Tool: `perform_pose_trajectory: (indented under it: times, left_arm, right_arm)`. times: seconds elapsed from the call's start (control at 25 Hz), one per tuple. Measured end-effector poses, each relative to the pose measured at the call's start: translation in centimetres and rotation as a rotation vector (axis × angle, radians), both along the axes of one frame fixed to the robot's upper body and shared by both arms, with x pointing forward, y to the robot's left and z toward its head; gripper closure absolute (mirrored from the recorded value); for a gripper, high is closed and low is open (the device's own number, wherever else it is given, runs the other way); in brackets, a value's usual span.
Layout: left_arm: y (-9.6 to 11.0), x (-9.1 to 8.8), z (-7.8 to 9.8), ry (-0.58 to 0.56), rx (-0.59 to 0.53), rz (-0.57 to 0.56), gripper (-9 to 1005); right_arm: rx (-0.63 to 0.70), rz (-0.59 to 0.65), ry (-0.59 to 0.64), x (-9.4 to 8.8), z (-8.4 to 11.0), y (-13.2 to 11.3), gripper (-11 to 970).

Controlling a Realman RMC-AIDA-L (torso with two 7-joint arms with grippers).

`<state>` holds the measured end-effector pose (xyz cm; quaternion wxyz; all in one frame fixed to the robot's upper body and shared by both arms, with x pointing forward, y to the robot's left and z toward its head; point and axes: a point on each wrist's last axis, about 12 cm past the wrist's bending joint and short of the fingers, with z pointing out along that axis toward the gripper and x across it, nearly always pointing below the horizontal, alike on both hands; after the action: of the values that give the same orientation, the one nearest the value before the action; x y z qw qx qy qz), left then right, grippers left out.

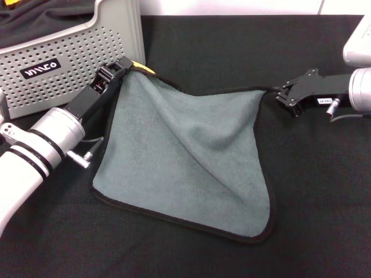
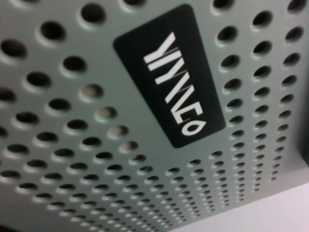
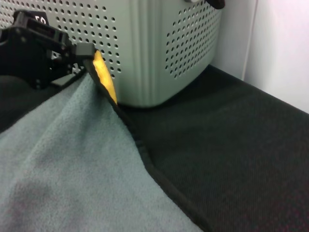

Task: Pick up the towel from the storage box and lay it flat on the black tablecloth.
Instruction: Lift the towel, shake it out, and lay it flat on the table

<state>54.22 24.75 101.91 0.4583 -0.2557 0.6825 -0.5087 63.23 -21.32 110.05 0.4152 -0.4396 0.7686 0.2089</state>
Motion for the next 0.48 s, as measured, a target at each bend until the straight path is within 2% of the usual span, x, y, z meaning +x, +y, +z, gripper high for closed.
perform_pose_trajectory:
  times: [0.48]
  left_arm:
    - [0.21, 0.17, -0.12, 0.013, 0.001, 0.024, 985]
  right_arm:
    - [-0.006, -0.001, -0.041, 0.87, 0.92, 0.86, 926]
